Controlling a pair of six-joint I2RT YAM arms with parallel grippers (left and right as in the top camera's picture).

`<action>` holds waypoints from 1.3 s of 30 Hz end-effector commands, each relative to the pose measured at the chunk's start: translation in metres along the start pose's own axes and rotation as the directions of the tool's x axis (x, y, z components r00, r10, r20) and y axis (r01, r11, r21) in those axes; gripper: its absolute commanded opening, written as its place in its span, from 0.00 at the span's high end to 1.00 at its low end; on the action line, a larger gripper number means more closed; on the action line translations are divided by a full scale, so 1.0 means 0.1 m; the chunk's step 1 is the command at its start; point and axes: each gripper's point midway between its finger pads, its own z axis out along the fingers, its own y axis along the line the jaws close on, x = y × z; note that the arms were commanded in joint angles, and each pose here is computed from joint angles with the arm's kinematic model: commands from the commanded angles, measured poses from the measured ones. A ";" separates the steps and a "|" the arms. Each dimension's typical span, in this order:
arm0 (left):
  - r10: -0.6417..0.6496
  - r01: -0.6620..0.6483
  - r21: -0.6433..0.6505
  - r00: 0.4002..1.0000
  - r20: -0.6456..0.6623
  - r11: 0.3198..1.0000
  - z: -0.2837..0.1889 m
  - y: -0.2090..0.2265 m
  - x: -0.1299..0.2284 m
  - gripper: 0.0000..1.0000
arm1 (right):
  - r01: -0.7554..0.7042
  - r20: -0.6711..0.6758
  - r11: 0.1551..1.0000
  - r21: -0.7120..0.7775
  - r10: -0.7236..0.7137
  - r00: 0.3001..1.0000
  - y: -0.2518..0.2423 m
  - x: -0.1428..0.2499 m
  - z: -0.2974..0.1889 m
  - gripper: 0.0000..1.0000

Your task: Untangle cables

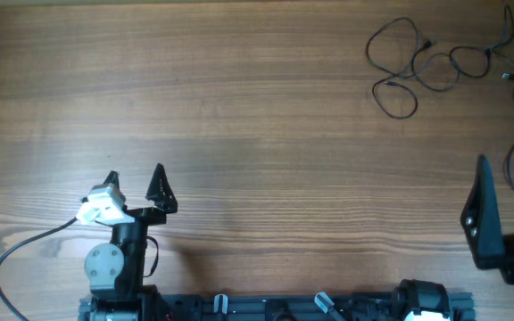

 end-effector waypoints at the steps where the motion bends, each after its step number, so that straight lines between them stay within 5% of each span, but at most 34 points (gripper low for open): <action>1: 0.042 -0.041 0.006 0.999 -0.022 0.999 0.03 0.03 0.14 0.00 | -0.008 0.034 1.000 -0.008 0.008 0.999 0.05 -0.13 -0.12 0.00; 21: 0.042 -0.041 0.011 0.999 -0.025 0.999 0.03 0.02 0.16 0.00 | 0.001 0.054 1.000 -0.004 -0.001 0.999 0.06 -0.20 -0.18 0.00; 39: 0.042 -0.042 0.014 0.999 -0.017 0.999 0.03 0.02 0.14 0.00 | 0.060 0.193 0.998 0.030 -0.064 0.979 0.21 -0.73 -0.81 0.00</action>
